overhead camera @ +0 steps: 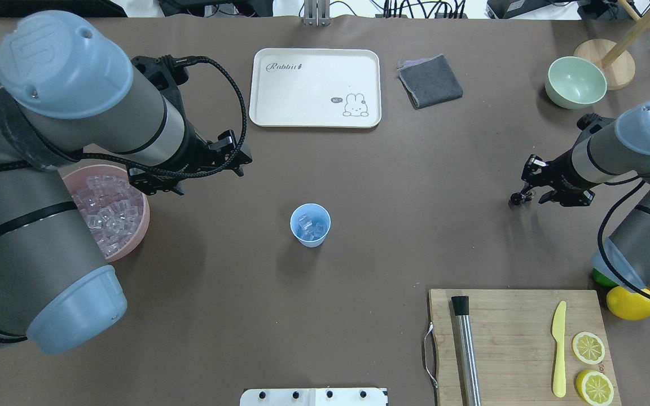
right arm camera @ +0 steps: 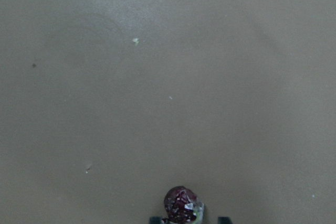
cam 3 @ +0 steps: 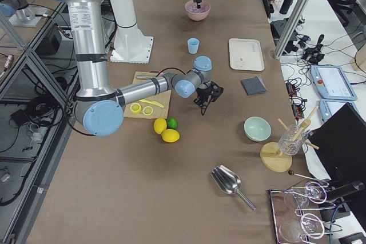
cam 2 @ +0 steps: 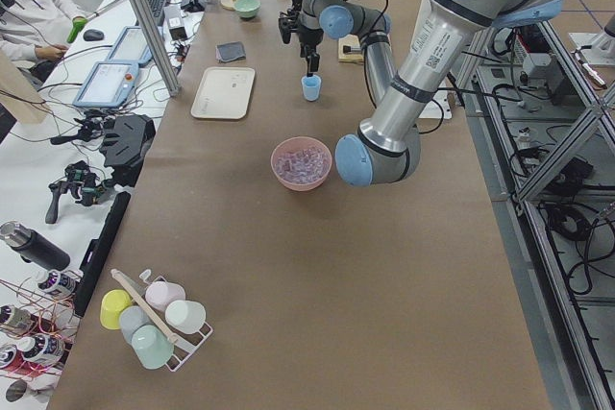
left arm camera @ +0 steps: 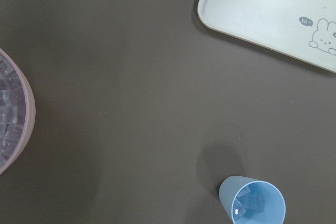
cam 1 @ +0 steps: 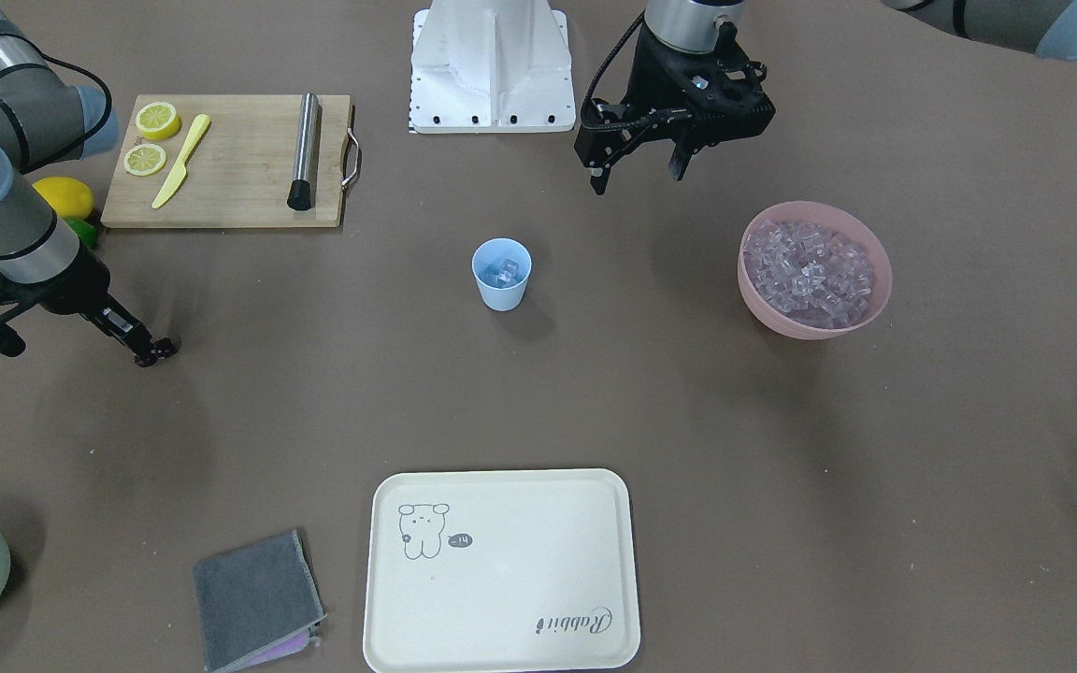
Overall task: Put ice and cherries in cup
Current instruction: 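Lower the right gripper onto the dark cherries and grasp them, then carry the cherries with the right gripper over the light-blue cup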
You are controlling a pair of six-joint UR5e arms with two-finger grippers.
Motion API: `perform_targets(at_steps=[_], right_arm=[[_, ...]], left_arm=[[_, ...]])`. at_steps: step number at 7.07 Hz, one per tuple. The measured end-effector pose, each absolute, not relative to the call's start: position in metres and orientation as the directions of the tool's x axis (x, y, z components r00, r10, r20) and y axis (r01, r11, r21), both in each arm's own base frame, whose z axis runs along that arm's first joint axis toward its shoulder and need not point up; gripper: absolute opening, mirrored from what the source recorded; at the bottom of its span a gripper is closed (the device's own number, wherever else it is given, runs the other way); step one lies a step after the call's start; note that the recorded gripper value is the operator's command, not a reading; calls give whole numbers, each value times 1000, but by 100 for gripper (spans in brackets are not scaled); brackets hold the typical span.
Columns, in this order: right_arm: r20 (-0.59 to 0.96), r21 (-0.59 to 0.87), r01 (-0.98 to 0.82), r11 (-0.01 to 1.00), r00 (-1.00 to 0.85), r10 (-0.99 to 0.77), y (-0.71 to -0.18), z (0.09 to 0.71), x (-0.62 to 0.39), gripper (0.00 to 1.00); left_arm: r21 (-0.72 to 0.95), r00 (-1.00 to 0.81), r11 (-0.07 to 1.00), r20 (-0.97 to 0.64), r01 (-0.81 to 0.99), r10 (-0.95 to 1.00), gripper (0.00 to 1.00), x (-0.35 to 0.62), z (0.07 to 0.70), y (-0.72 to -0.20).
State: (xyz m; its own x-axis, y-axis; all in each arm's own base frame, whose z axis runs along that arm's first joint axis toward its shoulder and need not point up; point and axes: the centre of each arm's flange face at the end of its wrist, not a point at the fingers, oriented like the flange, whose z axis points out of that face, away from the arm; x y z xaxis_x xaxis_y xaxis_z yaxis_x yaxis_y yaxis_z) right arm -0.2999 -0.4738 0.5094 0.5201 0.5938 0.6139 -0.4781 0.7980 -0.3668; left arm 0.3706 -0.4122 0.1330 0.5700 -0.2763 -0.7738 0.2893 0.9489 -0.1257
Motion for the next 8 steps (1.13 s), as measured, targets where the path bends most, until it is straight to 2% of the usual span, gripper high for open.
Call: perform_targets(at_steps=[5, 6, 8], right_arm=[[655, -372, -440, 818, 500, 566, -464, 491, -298, 0], [669, -385, -419, 822, 487, 561, -466, 456, -299, 0], [683, -417, -404, 814, 452, 574, -485, 344, -313, 0]], left_arm=[[-133, 578, 943, -761, 307, -295, 98, 369, 135, -413], [-129, 577, 941, -762, 312, -295, 98, 361, 134, -413], [-74, 611, 948, -748, 310, -258, 98, 328, 136, -423]])
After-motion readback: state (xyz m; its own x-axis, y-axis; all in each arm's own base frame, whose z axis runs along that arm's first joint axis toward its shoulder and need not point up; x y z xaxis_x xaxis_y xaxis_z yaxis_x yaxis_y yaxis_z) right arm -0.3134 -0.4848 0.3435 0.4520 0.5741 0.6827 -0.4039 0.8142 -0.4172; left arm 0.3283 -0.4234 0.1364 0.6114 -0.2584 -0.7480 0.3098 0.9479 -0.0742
